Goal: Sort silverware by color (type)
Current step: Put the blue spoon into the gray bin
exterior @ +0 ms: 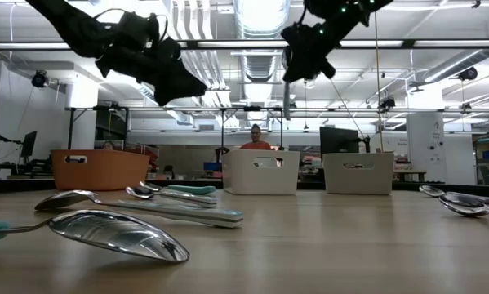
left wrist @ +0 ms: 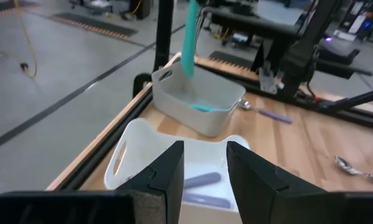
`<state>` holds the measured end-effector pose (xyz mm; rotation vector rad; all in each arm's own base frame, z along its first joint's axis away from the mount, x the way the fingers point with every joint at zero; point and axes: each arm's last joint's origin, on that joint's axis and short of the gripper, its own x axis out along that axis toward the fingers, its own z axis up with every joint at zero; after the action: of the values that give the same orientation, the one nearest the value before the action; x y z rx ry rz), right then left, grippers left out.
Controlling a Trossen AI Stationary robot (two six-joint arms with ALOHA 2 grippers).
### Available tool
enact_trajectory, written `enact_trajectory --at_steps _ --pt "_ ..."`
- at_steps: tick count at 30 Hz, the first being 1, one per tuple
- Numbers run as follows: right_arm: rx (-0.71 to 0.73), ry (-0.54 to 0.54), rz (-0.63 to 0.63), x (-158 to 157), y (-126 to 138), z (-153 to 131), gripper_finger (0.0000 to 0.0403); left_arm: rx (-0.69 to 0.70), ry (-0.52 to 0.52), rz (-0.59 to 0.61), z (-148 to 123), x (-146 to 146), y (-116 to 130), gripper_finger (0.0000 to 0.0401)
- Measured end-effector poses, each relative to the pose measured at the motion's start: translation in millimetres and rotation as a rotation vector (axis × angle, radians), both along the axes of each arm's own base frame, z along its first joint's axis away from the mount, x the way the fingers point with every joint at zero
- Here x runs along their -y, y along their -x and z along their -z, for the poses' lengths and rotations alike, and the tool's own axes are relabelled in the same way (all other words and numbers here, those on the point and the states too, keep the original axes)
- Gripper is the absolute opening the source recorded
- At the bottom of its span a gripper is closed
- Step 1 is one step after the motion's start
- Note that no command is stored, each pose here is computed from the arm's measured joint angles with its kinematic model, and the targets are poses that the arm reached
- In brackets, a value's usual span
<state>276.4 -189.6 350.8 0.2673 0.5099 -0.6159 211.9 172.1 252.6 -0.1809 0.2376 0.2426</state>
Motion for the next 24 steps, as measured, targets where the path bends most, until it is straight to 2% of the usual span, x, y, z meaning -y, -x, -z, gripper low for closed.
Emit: enact_trajectory --at_steps 6,13,18,24 --pt "0.099 0.159 -0.141 -33.3 -7.1 26.6 0.0029 0.039 -0.035 0.022 -1.4 4.6 -3.9 0.0102" --pt "0.122 0.235 -0.244 -49.0 -12.0 57.6 0.0029 0.064 -0.096 0.067 -4.8 12.4 -10.5 0.0102" --pt "0.191 0.231 -0.360 -52.5 -13.3 63.6 0.0029 0.095 -0.138 0.093 -8.5 17.1 -14.7 0.0102" --pt "0.211 0.334 -0.396 -51.7 -15.0 55.3 0.0029 0.132 -0.179 0.129 -8.4 15.1 -22.2 0.0102"
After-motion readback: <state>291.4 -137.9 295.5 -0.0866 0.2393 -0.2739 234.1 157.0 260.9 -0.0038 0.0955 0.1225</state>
